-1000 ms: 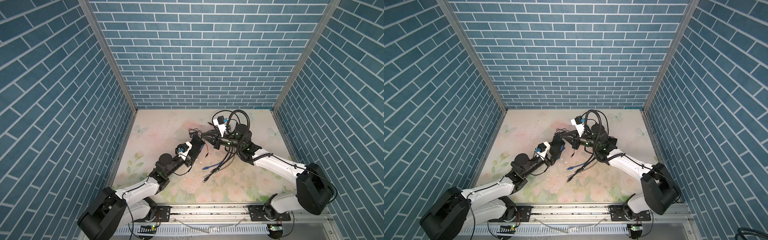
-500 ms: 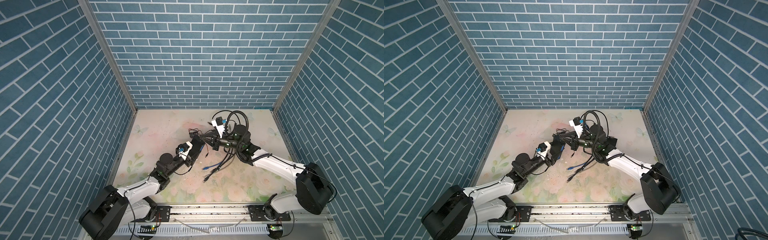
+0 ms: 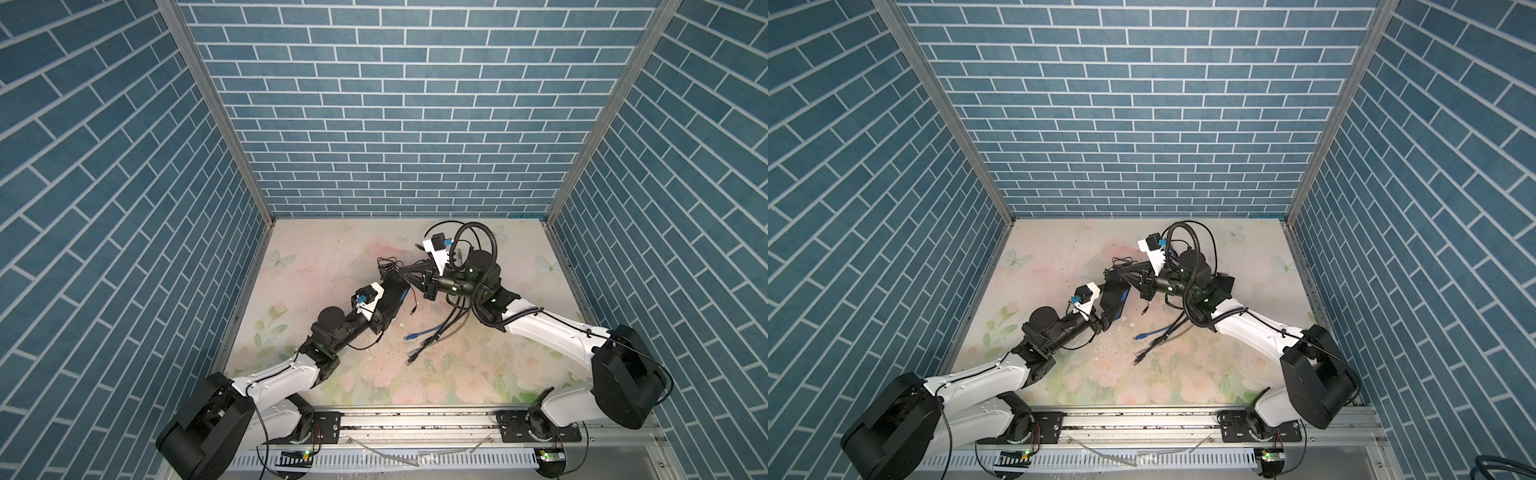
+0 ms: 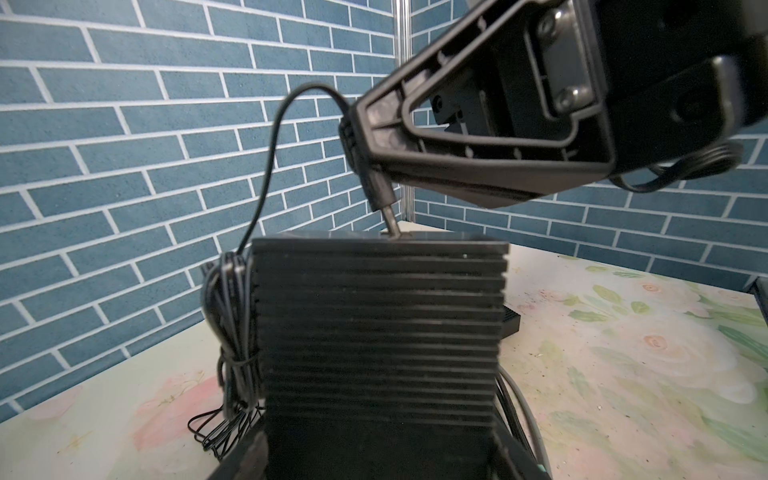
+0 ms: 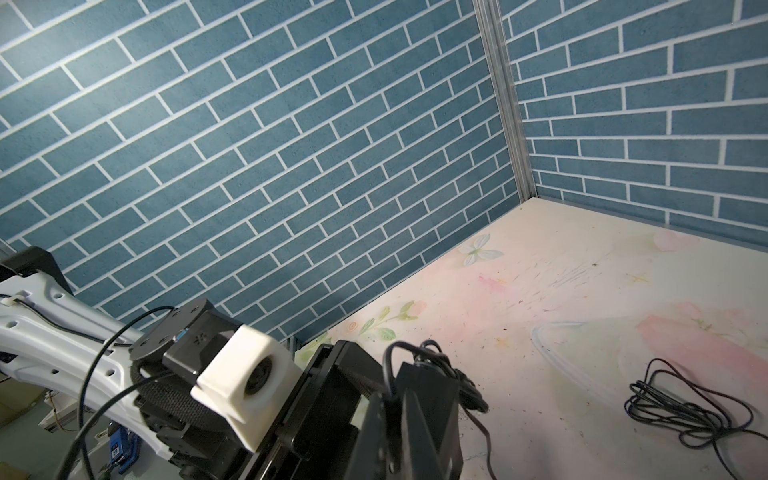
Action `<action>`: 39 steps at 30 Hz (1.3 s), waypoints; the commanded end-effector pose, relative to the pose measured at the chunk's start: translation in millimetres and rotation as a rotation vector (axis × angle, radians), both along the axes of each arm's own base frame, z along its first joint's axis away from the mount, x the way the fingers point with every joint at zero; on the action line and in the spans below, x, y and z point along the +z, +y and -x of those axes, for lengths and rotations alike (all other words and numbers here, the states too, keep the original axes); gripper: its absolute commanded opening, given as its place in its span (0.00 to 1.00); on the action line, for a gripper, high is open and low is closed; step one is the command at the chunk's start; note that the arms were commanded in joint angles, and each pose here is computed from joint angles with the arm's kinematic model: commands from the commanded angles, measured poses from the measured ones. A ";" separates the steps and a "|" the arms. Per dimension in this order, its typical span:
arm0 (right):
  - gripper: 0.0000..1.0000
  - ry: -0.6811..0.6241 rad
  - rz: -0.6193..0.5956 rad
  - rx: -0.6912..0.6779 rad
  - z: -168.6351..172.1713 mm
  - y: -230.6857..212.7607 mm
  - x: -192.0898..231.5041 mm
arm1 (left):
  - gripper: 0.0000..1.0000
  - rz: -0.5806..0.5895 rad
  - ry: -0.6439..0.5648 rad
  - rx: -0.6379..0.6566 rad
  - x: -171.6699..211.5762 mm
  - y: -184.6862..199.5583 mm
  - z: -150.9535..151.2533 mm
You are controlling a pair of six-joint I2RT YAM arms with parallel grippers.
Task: Insert the plug into the switch port
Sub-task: 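Push the barrel plug down into the switch's top port with the right gripper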
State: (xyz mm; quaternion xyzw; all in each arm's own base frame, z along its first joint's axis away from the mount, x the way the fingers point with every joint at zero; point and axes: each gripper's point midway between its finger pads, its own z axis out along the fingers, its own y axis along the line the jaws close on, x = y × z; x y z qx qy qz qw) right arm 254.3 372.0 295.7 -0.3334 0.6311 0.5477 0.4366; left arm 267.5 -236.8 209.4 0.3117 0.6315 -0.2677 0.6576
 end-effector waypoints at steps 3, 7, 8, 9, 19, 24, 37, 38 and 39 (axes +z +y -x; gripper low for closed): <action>0.00 -0.038 -0.009 0.012 -0.8 7.6 5.4 | 0.28 0.107 -0.120 -0.023 48.7 -2.0 3.3; 0.00 -0.039 0.007 0.006 2.2 8.1 -0.1 | 0.28 0.139 -0.126 -0.001 55.9 1.3 1.0; 0.00 -0.038 0.016 0.000 2.1 6.9 -3.3 | 0.28 0.148 -0.132 0.001 59.3 1.6 1.0; 0.00 -0.034 0.026 -0.007 2.5 5.6 -7.4 | 0.27 0.157 -0.135 0.005 61.9 2.7 0.7; 0.00 -0.013 0.101 -0.046 9.2 -9.2 -28.7 | 0.27 0.173 -0.162 0.042 74.5 10.8 1.4; 0.00 0.008 0.130 -0.017 13.5 -6.0 -36.1 | 0.27 0.174 -0.170 0.036 77.4 10.1 2.4; 0.00 0.070 0.237 -0.010 28.0 -9.3 -73.4 | 0.27 0.237 -0.253 0.045 104.1 15.6 7.3; 0.00 0.075 0.232 -0.010 28.7 -9.6 -73.8 | 0.26 0.244 -0.260 0.048 106.3 16.4 7.1; 0.00 0.078 0.222 -0.013 28.7 -10.1 -73.0 | 0.26 0.255 -0.269 0.049 109.5 17.3 7.5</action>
